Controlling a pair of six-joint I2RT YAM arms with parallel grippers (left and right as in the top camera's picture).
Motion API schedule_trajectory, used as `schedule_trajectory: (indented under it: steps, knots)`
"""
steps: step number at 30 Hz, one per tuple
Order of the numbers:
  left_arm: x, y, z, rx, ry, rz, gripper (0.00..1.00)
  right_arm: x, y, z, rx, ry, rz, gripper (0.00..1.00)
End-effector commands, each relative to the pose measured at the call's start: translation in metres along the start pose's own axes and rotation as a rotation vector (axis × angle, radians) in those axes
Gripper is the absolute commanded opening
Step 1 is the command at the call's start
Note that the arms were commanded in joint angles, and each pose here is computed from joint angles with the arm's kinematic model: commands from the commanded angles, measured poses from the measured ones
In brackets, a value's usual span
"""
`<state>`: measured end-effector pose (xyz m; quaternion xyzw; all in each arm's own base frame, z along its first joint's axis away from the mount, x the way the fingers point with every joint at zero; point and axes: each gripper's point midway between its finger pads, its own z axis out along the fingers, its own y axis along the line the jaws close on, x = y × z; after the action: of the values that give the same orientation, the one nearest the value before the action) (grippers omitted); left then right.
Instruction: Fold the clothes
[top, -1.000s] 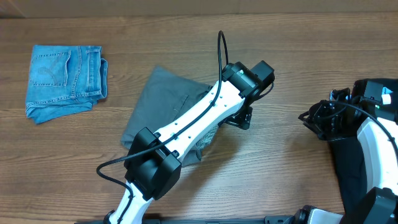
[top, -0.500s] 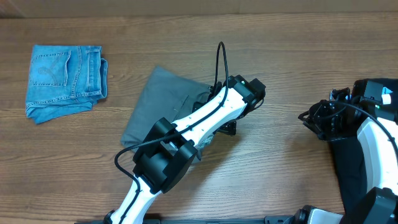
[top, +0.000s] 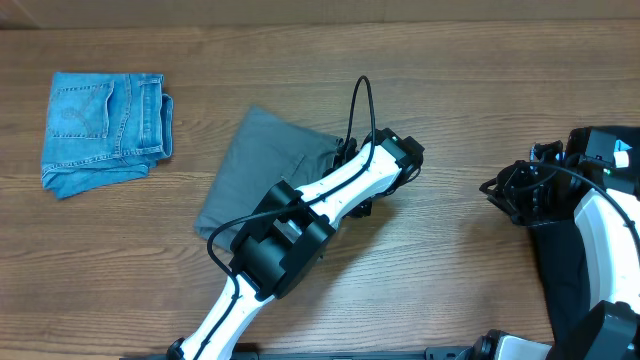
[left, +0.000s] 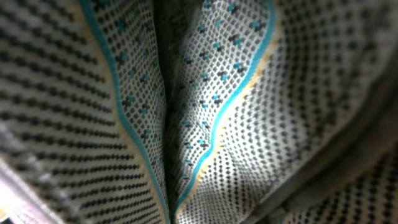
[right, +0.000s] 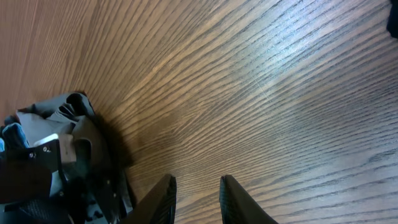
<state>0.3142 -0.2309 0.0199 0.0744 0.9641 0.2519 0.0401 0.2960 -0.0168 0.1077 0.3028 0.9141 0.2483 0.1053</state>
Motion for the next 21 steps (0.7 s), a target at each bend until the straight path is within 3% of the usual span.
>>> schedule_trajectory:
  steps: [1, 6, 15, 21]
  knots:
    - [-0.006, 0.005, -0.011, -0.008, -0.016, -0.009, 0.32, -0.007, 0.009, -0.01, -0.02, -0.035, -0.027, 0.27]
    - [-0.018, 0.027, -0.037, -0.063, -0.068, -0.024, 0.04, -0.006, 0.009, -0.01, -0.019, -0.032, -0.025, 0.27]
    - [-0.036, 0.089, -0.052, -0.144, -0.062, -0.093, 0.04, -0.003, 0.009, -0.009, -0.02, -0.021, -0.04, 0.27]
    - [-0.052, 0.178, -0.054, -0.1, -0.039, -0.27, 0.04, 0.028, 0.049, 0.0, -0.152, 0.083, -0.286, 0.27]
